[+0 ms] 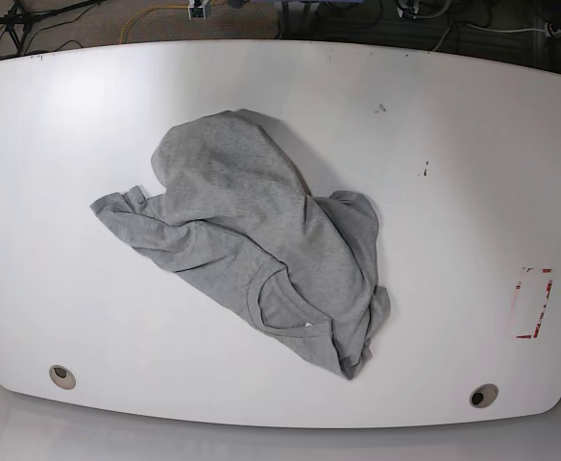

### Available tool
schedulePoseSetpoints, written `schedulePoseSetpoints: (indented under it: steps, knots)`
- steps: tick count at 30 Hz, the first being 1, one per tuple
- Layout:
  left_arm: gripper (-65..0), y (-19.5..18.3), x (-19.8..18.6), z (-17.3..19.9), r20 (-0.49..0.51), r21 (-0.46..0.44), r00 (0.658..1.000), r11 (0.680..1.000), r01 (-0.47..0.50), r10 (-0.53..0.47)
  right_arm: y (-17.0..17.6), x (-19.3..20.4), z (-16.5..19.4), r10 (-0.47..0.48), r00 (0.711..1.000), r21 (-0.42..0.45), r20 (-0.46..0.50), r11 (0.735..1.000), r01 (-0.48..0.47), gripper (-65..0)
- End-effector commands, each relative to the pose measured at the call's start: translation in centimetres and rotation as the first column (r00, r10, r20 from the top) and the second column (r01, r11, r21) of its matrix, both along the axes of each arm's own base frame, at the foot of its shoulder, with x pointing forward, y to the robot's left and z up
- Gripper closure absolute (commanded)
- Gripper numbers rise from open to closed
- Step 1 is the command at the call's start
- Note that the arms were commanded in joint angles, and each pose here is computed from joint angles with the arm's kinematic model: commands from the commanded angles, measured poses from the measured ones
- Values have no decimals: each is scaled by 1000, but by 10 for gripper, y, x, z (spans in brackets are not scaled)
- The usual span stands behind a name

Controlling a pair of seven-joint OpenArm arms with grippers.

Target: Fold the T-shirt properly

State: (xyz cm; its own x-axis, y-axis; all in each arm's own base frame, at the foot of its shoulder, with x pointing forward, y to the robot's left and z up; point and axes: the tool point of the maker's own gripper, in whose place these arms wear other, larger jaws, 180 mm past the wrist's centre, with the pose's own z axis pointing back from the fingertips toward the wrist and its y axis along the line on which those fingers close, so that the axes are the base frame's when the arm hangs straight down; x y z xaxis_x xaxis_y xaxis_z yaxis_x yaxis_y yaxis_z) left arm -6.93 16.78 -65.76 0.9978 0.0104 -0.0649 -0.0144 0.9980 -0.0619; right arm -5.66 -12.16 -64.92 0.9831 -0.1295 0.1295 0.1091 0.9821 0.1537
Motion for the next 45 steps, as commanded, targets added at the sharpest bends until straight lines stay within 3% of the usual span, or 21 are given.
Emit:
schedulePoseSetpoints:
  steps: [1,9,17,23,37,45]
  knots:
    - [-376,3,15,6,116,-30,993,999,27,-23,-9,-8,8,8,1000,-15,22,1000,-8,-417]
    - [-386,-8,21,13,197,-97,980,995,33,-13,-4,-1,12,12,999,-3,53,1000,-12,-418]
    - [-387,-7,32,21,300,-90,954,995,47,-18,-4,5,16,19,996,-10,81,1000,-18,-422]
    - [-386,-7,32,22,311,-86,950,995,48,-19,-5,5,19,21,996,-16,91,1000,-19,-422]
    - [-384,-10,-8,30,249,-98,967,993,71,-44,-9,-12,43,45,990,-45,134,998,-40,-425]
    - [-385,-11,-25,48,285,-98,957,992,81,-50,-8,-29,61,73,987,-49,145,997,-67,-423]
